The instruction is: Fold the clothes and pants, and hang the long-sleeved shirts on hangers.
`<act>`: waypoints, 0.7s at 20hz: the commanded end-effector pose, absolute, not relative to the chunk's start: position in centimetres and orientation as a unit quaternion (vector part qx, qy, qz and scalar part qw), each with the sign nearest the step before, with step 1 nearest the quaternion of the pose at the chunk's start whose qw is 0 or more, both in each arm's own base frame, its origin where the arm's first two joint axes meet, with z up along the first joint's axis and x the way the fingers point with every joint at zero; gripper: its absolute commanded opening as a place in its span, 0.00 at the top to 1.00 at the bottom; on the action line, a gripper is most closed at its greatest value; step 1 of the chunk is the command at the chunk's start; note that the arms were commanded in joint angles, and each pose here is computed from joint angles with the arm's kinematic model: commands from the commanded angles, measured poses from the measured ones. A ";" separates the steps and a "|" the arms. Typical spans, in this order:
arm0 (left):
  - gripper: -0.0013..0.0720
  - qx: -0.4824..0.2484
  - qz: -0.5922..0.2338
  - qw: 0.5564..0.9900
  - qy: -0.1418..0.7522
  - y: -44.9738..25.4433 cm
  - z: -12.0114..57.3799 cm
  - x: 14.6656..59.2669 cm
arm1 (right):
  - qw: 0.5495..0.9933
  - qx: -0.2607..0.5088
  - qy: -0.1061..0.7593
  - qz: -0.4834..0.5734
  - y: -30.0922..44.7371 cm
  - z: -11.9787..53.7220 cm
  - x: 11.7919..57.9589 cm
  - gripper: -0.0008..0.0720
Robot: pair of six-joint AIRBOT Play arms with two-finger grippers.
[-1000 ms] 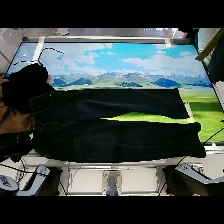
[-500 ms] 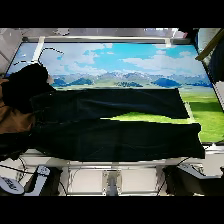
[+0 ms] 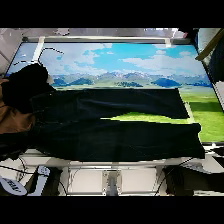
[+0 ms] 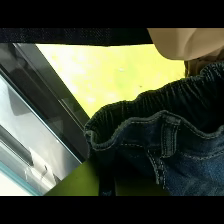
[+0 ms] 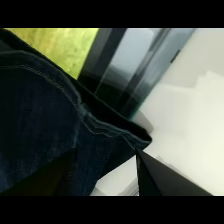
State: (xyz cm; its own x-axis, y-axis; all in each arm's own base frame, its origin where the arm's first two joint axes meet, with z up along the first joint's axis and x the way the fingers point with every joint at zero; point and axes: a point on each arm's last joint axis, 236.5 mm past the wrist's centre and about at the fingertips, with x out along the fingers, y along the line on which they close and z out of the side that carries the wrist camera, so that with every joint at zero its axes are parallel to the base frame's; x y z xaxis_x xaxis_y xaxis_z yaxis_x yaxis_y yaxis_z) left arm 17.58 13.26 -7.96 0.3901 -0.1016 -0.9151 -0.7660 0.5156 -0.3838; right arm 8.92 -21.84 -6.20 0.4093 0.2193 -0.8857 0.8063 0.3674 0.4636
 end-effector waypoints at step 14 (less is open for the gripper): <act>0.95 -0.439 0.223 0.705 0.510 12.5 -7.9 17.3 | 0.626 0.451 0.618 -0.151 -19.0 -10.3 9.4 0.43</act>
